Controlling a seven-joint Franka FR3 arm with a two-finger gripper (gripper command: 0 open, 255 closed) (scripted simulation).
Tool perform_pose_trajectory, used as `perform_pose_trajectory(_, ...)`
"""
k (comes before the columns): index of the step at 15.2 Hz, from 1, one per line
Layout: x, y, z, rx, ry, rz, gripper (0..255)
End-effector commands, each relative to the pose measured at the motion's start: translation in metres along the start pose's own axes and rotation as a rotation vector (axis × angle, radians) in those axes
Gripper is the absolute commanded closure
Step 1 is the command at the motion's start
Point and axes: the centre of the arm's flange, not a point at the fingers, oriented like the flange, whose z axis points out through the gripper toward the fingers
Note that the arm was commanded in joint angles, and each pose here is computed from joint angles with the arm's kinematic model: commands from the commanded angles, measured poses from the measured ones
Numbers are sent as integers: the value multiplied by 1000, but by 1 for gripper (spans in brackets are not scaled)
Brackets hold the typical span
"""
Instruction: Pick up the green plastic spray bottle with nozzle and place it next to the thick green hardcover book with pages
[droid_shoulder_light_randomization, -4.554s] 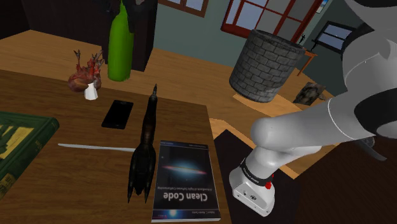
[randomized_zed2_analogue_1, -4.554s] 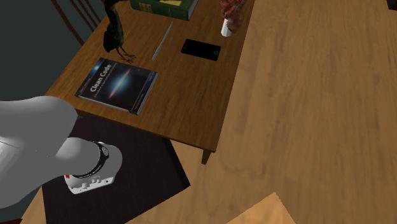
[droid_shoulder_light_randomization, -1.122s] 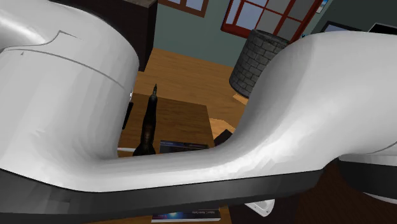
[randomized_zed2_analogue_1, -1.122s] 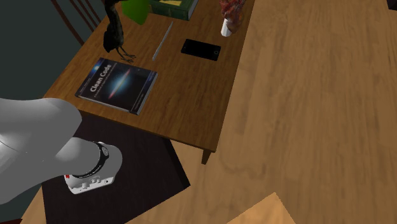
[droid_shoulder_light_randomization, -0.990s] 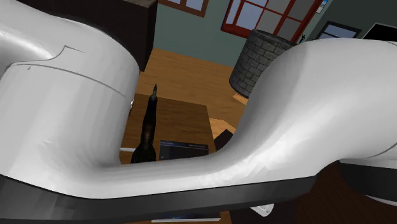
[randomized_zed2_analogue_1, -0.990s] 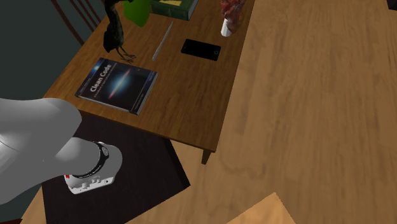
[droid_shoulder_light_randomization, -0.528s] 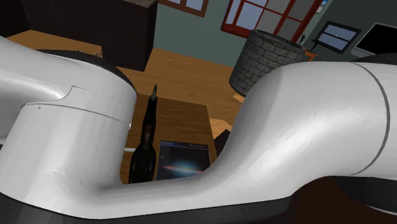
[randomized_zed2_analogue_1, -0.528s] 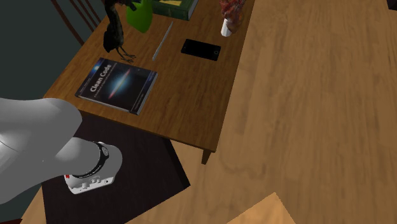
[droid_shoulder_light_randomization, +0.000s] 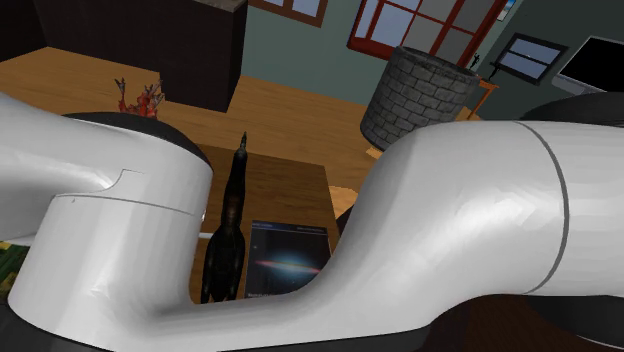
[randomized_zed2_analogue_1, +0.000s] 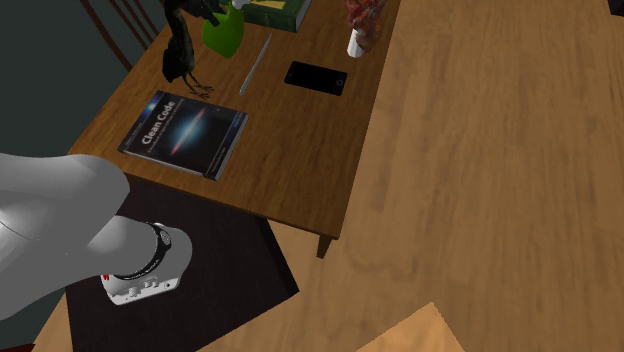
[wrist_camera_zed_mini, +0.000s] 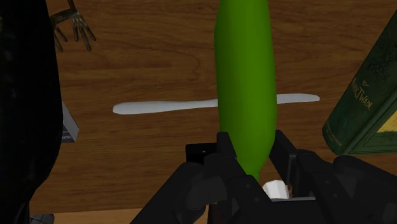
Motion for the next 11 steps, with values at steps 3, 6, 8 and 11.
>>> perform_pose_trajectory(3, -3, 2, 3, -6, -1, -3, 255)
perform_pose_trajectory(6, -2, 1, 5, -6, -1, -3, 0)
perform_pose_trajectory(8, -2, 2, 4, -6, -1, -3, 0)
perform_pose_trajectory(11, -3, 1, -10, -6, -1, -3, 0)
